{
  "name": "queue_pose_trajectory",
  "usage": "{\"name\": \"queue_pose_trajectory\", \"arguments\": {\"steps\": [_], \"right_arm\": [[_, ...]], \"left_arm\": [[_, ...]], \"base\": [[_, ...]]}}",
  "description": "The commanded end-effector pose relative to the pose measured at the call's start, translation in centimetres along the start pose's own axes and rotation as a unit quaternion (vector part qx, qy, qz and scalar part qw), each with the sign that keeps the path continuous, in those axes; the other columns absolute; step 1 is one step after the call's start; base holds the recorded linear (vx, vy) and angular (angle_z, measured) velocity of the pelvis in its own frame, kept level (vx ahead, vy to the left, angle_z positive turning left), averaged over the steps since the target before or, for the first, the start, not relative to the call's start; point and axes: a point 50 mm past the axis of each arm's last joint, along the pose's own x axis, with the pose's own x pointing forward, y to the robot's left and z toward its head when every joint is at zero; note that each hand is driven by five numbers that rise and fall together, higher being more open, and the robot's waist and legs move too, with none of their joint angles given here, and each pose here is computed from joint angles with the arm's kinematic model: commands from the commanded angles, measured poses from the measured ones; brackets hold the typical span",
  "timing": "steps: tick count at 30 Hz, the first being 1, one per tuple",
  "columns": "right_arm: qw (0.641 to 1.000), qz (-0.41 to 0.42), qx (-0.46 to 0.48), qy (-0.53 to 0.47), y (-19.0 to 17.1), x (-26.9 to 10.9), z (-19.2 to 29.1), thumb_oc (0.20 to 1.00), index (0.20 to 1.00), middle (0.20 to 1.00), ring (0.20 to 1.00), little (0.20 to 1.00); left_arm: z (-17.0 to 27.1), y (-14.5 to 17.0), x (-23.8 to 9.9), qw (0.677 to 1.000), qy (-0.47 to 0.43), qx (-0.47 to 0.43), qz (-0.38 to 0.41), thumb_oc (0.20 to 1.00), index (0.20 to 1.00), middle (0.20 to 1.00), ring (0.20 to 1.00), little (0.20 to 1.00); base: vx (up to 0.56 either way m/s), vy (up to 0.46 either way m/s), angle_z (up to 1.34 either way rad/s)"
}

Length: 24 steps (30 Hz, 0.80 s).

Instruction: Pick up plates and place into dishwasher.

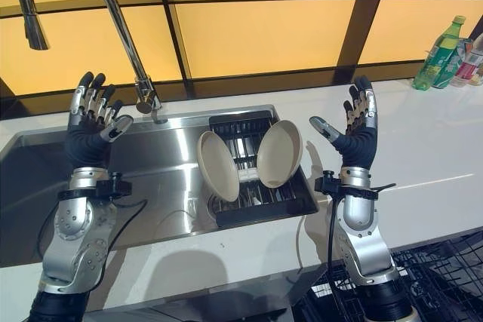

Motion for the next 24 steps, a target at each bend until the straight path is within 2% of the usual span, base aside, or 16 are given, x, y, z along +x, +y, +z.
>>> {"name": "queue_pose_trajectory", "arguments": {"steps": [1,9,18,24], "right_arm": [[0.999,0.009,0.003,-0.052,-0.5,0.3,2.0,1.0,1.0,1.0,1.0,1.0],[0.999,0.007,0.0,-0.051,-0.8,0.3,2.0,1.0,1.0,1.0,1.0,1.0],[0.999,0.012,-0.005,-0.049,-0.9,0.5,2.0,1.0,1.0,1.0,1.0,1.0],[0.999,0.016,-0.01,-0.045,-1.0,0.8,1.9,1.0,1.0,1.0,1.0,1.0]], "left_arm": [[-0.1,0.3,0.3,1.0,-0.004,0.015,-0.019,1.0,1.0,1.0,1.0,1.0],[0.2,0.5,0.3,0.999,-0.012,0.035,-0.034,1.0,1.0,1.0,1.0,1.0],[0.6,1.4,1.0,0.987,-0.026,0.147,-0.05,1.0,1.0,1.0,1.0,1.0],[0.2,2.3,1.8,0.968,-0.007,0.238,-0.076,1.0,1.0,1.0,1.0,1.0]], "base": [[0.0,0.0,0.0],[0.0,0.0,0.0],[0.0,0.0,0.0],[0.0,0.0,0.0]]}}
